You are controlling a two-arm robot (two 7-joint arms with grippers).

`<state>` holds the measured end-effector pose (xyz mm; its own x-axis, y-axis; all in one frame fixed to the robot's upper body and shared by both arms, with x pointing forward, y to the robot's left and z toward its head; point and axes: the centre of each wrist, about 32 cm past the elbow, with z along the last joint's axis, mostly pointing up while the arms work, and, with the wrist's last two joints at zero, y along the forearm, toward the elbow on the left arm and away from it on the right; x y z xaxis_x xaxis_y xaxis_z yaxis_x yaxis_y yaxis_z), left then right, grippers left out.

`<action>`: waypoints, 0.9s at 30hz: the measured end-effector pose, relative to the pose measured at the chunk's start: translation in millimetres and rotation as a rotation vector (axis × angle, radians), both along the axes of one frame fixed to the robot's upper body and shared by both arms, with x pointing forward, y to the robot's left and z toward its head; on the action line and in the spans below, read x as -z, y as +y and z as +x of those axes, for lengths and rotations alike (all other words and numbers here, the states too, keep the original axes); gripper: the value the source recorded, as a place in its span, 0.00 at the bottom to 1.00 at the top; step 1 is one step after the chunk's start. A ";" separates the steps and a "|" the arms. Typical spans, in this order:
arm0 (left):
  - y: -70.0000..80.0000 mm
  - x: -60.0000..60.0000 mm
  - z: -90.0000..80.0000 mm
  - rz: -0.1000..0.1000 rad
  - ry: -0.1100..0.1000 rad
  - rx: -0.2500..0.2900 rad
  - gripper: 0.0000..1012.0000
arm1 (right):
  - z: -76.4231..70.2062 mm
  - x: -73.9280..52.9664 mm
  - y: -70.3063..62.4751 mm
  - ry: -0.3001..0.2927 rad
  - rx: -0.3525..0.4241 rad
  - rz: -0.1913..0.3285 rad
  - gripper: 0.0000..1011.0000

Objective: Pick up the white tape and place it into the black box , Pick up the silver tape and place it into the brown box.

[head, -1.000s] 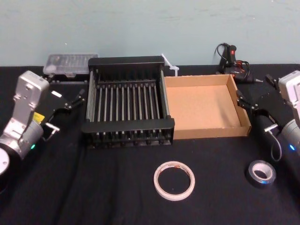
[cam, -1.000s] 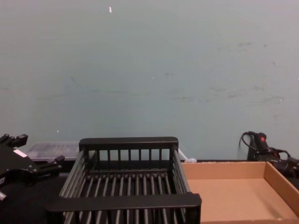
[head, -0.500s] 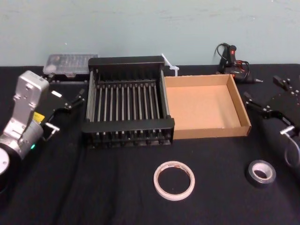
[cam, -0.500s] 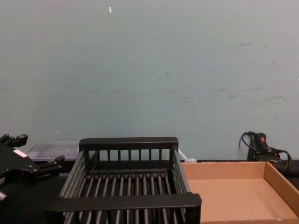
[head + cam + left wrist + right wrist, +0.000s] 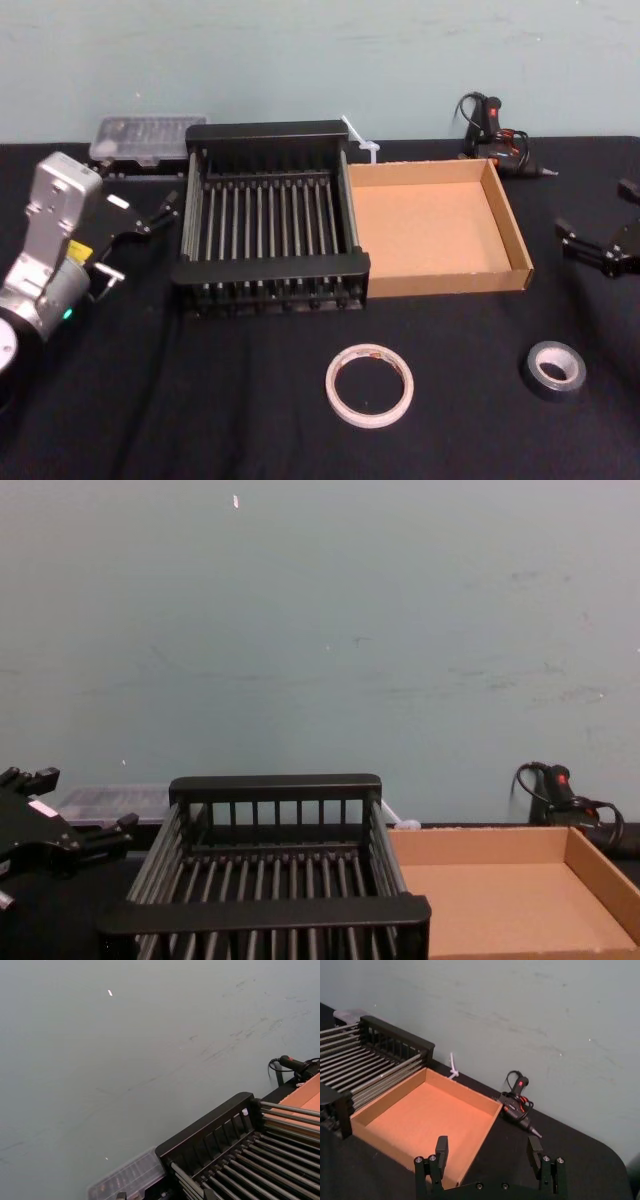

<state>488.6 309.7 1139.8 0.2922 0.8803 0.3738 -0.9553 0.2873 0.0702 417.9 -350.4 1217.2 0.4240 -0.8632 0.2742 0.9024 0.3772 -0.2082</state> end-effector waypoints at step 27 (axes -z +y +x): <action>0.0 0.0 0.0 0.000 0.000 0.000 0.99 | -40.3 3.4 -16.6 0.289 -0.033 0.012 0.99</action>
<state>488.6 309.7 1139.8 0.2923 0.8803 0.3737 -0.9553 0.2873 0.0702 377.6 -366.9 1213.8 0.5107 -0.8502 0.1280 0.7938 0.4091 -0.4500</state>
